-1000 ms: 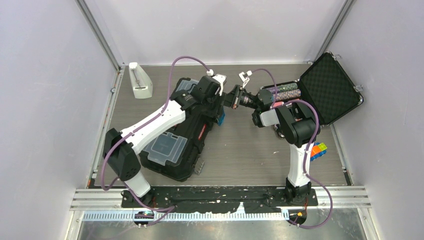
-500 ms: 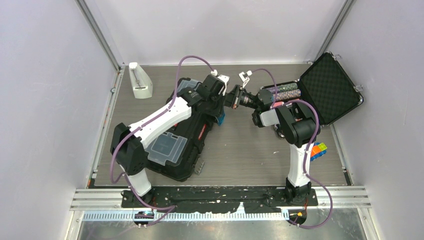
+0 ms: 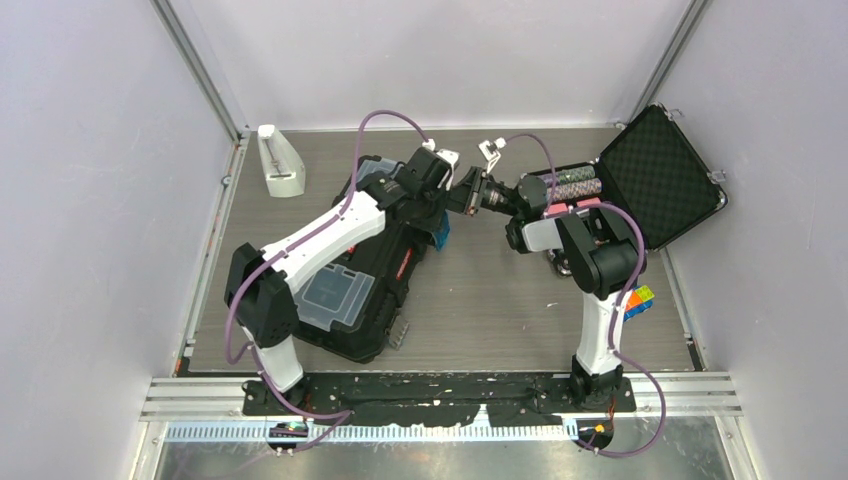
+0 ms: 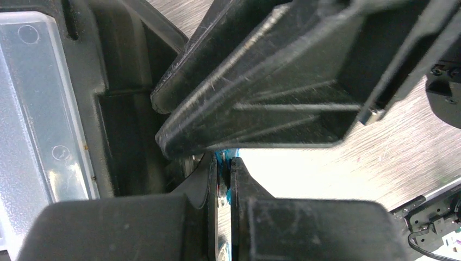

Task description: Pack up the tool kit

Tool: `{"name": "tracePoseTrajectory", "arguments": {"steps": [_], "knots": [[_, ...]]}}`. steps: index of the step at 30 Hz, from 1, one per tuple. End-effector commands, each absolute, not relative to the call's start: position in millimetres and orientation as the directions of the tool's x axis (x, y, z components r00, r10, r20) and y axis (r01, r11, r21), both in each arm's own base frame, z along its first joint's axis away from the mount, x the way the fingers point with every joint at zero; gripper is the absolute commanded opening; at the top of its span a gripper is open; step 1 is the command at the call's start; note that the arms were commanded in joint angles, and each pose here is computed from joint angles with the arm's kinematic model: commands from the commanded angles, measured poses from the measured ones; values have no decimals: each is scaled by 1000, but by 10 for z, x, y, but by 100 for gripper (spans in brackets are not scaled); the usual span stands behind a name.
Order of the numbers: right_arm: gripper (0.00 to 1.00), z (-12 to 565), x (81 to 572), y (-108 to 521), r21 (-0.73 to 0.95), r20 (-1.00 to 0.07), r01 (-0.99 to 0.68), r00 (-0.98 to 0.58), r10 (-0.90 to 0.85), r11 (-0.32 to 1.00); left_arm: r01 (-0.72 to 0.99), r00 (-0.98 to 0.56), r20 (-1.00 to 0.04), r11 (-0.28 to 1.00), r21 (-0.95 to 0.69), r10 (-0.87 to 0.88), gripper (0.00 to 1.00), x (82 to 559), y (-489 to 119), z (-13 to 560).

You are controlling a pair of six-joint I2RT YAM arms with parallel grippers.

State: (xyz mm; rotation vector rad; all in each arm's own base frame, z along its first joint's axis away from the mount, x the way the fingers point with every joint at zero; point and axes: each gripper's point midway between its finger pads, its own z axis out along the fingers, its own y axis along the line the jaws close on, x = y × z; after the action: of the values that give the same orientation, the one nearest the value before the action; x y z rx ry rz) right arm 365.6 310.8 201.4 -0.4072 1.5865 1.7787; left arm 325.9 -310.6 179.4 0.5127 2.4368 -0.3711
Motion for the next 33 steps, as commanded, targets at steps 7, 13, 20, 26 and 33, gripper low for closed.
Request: {"name": "tracePoseTrajectory", "arguments": {"steps": [7,13,20,26,33], "knots": [[76,2509,3702,2799,604,-787,-766,-529,318,221,431,-670,-684,901,-41,290,0,3421,-2898,2147],[95,2178,3733,2597,653,-756,-627,-578,309,425,413,-666,-682,911,-2,301,0,3479,-2820,2135],[95,1658,3547,2545,736,-639,-442,-704,311,513,388,-661,-683,921,41,309,0,3517,-2721,2146],[95,1541,3504,2696,788,-582,-407,-735,347,461,365,-666,-676,928,73,315,0,3533,-2632,2129],[95,1565,3584,2917,825,-546,-406,-754,365,394,348,-675,-665,933,95,320,0,3531,-2573,2100]]}}
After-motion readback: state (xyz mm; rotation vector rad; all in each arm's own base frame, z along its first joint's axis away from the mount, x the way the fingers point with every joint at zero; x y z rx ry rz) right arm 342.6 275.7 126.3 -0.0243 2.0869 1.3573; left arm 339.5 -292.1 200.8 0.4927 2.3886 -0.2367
